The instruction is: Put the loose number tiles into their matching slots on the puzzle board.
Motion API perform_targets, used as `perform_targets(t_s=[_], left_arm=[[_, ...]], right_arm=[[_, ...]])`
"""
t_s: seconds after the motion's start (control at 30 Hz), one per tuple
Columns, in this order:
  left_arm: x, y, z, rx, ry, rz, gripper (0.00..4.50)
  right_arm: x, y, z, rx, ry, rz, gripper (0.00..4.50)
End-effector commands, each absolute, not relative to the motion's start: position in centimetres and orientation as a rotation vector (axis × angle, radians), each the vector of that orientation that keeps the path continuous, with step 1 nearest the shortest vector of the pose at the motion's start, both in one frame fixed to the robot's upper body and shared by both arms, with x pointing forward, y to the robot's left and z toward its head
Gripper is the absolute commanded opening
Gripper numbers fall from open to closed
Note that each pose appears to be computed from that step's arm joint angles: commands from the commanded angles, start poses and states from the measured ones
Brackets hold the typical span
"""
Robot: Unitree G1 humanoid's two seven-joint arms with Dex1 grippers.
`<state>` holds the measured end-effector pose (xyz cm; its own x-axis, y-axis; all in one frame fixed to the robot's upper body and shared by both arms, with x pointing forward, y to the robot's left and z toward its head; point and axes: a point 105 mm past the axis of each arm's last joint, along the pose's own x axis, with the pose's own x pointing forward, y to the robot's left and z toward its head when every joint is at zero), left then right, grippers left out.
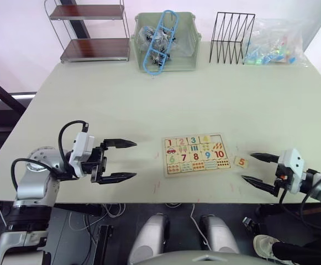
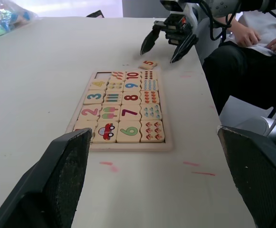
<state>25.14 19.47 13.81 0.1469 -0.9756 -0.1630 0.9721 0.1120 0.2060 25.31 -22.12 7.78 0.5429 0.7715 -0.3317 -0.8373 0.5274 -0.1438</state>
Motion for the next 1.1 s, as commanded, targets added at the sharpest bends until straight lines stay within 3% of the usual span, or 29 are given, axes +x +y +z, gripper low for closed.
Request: perform_targets(t_s=[0.03, 0.5, 0.6, 0.77, 0.8, 1.1], left_arm=[[24.9, 18.9, 14.8, 0.307, -0.051, -1.463, 4.50], [24.7, 18.8, 15.2, 0.314, -0.058, -1.467, 4.50], [24.7, 18.8, 15.2, 0.314, -0.058, -1.468, 4.50], [24.7, 18.8, 15.1, 0.314, -0.057, -1.466, 4.50], [24.7, 18.8, 15.1, 0.314, -0.057, -1.465, 4.50], [24.6, 18.7, 14.9, 0.305, -0.064, -1.458, 4.50]], right_arm=[[25.7, -22.3, 8.1, -0.347, 0.238, 0.979, 4.44], [26.4, -21.9, 7.5, -0.343, 0.249, 1.002, 4.44], [26.6, -21.8, 7.4, -0.344, 0.254, 1.009, 3.61], [26.5, -21.8, 7.3, -0.367, 0.276, 1.022, 1.18], [26.5, -21.9, 7.3, -0.373, 0.280, 1.023, 0.93], [26.7, -21.8, 9.6, -0.435, 0.307, 1.021, 0.86]])
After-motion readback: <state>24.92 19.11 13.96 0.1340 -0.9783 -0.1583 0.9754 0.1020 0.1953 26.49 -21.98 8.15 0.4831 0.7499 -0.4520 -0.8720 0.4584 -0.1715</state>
